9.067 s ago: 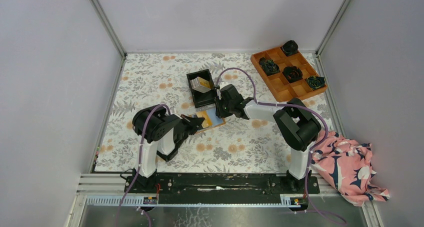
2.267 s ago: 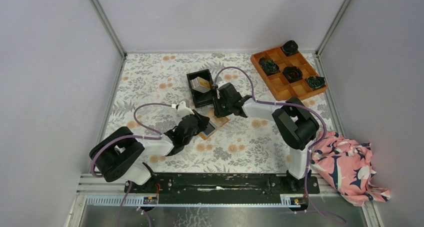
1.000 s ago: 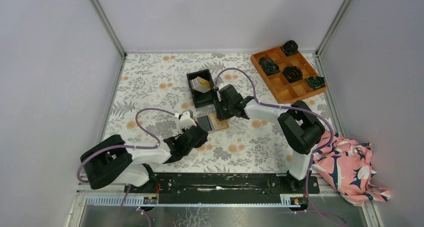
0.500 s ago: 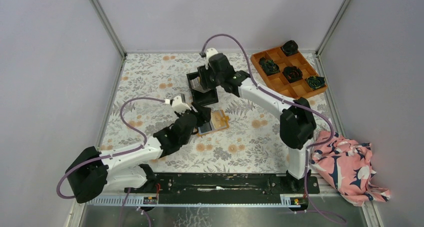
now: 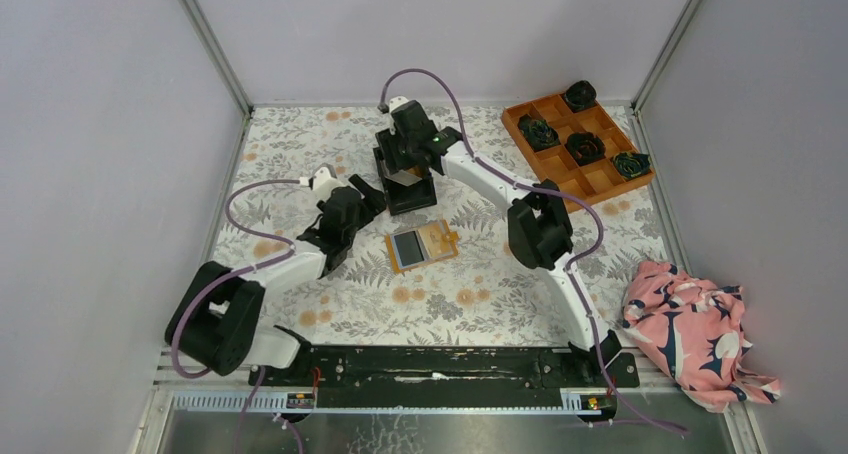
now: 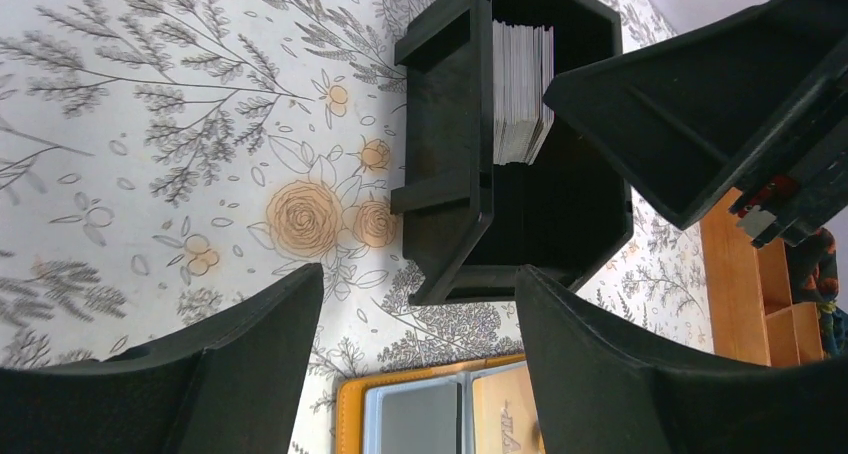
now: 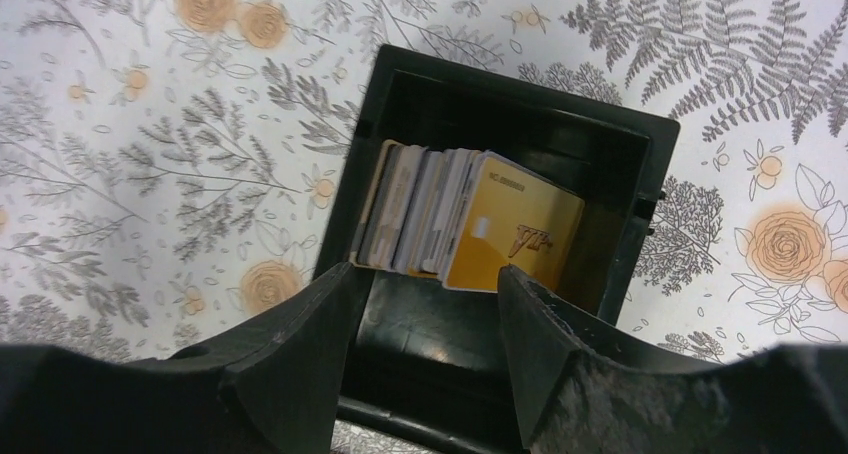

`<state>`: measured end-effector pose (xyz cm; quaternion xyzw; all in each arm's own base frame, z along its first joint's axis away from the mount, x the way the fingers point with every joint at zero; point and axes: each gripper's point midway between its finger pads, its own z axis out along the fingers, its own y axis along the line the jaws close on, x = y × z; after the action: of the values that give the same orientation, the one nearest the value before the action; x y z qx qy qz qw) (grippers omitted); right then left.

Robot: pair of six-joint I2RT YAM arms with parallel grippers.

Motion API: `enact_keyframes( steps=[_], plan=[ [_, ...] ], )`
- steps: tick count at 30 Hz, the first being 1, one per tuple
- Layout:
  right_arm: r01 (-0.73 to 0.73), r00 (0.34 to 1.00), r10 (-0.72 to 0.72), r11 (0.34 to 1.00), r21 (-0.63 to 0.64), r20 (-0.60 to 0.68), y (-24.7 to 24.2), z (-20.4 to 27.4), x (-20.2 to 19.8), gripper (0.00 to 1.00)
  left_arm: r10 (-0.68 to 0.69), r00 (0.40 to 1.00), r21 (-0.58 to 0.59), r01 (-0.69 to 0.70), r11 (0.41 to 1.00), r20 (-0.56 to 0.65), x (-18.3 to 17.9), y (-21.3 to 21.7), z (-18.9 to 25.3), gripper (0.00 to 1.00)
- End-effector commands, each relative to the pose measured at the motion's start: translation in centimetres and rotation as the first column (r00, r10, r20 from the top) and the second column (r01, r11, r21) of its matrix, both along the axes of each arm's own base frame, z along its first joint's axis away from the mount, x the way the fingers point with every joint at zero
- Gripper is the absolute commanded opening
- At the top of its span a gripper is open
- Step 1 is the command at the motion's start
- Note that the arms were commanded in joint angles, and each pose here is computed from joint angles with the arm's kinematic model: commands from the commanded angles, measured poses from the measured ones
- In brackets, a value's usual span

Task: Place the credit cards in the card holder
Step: Pick up the credit card from the storage box.

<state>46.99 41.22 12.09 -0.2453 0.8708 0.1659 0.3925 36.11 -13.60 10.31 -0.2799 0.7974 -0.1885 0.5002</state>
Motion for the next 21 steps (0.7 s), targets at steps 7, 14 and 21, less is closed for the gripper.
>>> enact_keyframes(
  steps=[7, 14, 21],
  plan=[
    [0.023, 0.999, -0.022, 0.998, 0.061, -0.028, -0.9, 0.1, 3.1, 0.62, -0.085, 0.995, -0.081, 0.09, 0.993, 0.06, 4.4, -1.9, 0.1, 0.78],
    [0.016, 0.997, -0.009, 0.995, 0.097, -0.073, -0.6, -1.3, 3.7, 0.62, -0.091, 0.995, -0.082, 0.094, 0.992, 0.03, 5.4, -2.0, -1.3, 0.78],
    [0.015, 0.989, 0.008, 0.988, 0.151, -0.15, -0.1, -3.1, 3.4, 0.62, -0.109, 0.994, -0.091, 0.109, 0.99, 0.001, 5.9, -2.3, -2.6, 0.75]
  ],
)
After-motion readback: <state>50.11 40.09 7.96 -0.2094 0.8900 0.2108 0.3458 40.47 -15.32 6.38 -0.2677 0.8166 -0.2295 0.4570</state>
